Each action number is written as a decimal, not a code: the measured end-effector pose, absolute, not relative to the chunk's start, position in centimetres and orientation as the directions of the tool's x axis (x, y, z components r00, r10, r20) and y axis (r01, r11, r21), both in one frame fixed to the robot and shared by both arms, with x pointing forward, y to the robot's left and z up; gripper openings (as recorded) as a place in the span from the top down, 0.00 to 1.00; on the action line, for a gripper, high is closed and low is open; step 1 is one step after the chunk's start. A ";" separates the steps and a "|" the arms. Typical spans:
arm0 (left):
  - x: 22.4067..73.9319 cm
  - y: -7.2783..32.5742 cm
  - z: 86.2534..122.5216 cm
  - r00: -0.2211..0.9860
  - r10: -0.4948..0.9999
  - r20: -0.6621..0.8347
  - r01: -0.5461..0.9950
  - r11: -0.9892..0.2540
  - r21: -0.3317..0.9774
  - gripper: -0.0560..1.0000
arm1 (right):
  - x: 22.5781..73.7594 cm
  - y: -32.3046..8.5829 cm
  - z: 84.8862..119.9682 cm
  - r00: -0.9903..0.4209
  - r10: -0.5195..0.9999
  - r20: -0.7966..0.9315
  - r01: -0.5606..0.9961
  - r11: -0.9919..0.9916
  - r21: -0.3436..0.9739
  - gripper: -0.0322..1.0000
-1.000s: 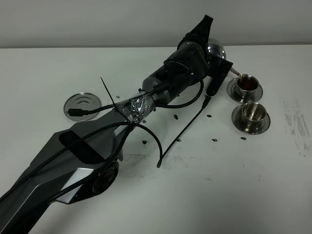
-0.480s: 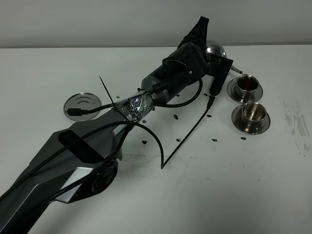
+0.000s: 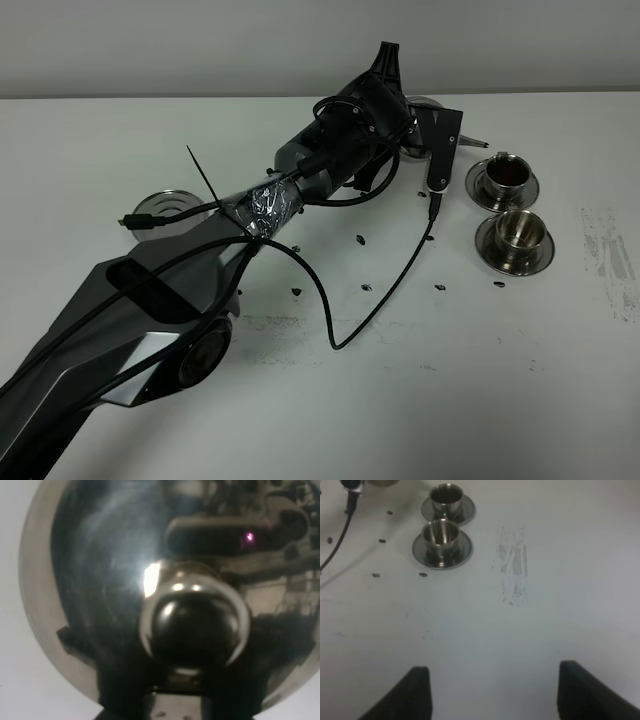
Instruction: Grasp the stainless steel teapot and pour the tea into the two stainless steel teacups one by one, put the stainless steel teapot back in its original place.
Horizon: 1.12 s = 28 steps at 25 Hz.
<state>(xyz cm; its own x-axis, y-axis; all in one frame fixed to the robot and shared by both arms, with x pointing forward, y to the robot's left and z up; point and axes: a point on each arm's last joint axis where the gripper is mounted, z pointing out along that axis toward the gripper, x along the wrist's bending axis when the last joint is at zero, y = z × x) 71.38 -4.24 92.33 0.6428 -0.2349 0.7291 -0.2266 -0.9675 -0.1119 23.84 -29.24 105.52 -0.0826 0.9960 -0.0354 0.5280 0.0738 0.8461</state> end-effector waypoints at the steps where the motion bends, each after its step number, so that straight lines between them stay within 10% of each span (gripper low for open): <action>1: 71.3 -4.1 92.6 0.656 -0.219 0.723 -0.219 -0.971 -0.095 0.79 | 23.8 -29.2 105.5 -0.083 0.996 -0.035 0.528 0.074 0.846 0.46; 28: 66.5 -1.6 94.7 0.890 0.338 0.305 0.258 -0.927 0.272 0.79 | 23.8 -29.3 105.5 -0.081 0.996 -0.038 0.528 0.075 0.846 0.46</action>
<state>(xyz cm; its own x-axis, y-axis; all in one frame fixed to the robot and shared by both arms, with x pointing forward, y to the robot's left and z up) 66.52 -1.64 94.69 0.8904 0.3375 0.3054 0.2580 -0.9270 0.2723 23.85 -29.26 105.51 -0.0811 0.9960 -0.0379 0.5281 0.0752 0.8458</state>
